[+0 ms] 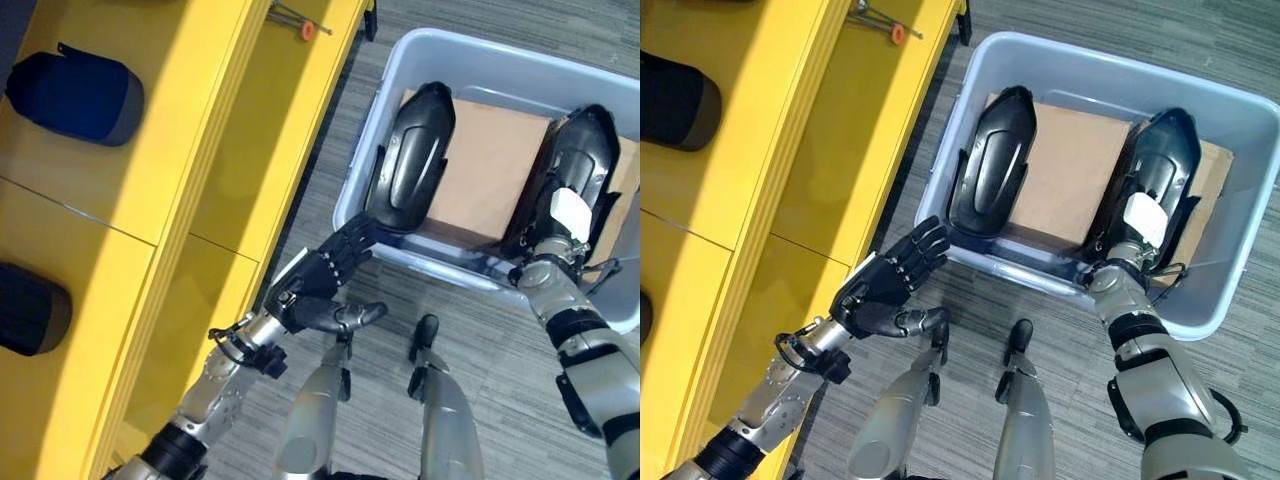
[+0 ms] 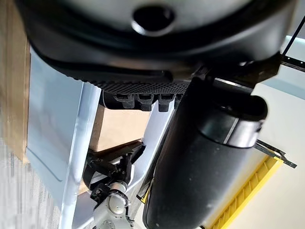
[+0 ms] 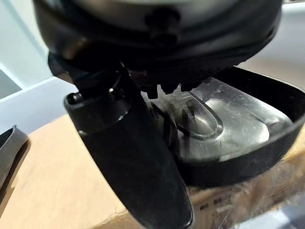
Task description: Move parts from the plastic box to the shelf.
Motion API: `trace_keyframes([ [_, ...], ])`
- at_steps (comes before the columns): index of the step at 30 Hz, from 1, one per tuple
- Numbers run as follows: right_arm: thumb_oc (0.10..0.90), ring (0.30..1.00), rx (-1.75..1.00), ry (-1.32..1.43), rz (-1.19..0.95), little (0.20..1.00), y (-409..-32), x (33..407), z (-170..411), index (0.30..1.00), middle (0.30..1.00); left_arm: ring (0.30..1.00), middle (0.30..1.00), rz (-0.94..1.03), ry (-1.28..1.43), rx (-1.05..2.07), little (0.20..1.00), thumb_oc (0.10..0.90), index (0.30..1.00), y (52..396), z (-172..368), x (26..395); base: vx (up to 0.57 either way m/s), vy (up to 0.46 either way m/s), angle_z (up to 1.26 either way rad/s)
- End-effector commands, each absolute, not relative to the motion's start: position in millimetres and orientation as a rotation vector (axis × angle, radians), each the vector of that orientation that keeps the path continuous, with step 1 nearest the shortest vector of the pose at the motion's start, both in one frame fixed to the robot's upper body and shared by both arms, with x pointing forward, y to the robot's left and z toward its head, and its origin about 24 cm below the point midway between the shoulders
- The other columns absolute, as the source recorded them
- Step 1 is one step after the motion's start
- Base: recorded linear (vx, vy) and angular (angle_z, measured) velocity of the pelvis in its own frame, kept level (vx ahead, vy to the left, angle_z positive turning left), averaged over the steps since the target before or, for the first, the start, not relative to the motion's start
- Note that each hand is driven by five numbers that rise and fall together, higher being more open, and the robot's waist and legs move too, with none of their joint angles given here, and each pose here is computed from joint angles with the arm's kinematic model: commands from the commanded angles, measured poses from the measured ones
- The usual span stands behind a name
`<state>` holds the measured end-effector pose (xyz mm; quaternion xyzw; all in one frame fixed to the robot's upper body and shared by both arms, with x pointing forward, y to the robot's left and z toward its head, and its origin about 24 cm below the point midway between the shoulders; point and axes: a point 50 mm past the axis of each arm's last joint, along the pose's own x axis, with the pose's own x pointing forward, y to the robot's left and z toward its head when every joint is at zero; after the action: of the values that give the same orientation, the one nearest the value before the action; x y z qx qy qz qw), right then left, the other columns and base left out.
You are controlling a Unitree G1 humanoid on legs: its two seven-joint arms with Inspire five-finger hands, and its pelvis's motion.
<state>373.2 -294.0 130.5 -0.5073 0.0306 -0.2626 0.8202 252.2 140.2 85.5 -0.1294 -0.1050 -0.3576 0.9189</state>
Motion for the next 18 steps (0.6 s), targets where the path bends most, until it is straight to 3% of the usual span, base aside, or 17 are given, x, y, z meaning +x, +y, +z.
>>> trace_keyframes([
  [1,0.9,1.0,-1.237,-0.311,-0.721,1.0,-303.1,377.9,234.3,1.0,1.0,1.0,1.0,-0.881,-0.435,-0.314,1.0,0.9,1.0,127.2,125.3,235.5,0.0,0.0,0.0],
  [8,0.9,1.0,-1.351,-0.468,-0.853,1.0,-308.8,366.6,262.5,1.0,1.0,1.0,1.0,-0.894,-0.431,-0.327,1.0,0.9,1.0,130.1,121.8,228.9,-0.01,0.008,-0.02],
  [12,0.9,1.0,-1.265,-0.527,-0.827,1.0,-306.2,362.3,258.3,1.0,1.0,1.0,1.0,-0.903,-0.431,-0.325,1.0,0.9,1.0,131.1,118.7,224.8,0.0,-0.003,-0.02],
  [18,0.9,1.0,-1.107,-0.878,-0.771,1.0,-265.5,344.0,268.7,1.0,1.0,1.0,1.0,-0.885,-0.447,-0.346,1.0,0.9,1.0,128.4,121.0,224.4,0.0,0.02,-0.07],
])
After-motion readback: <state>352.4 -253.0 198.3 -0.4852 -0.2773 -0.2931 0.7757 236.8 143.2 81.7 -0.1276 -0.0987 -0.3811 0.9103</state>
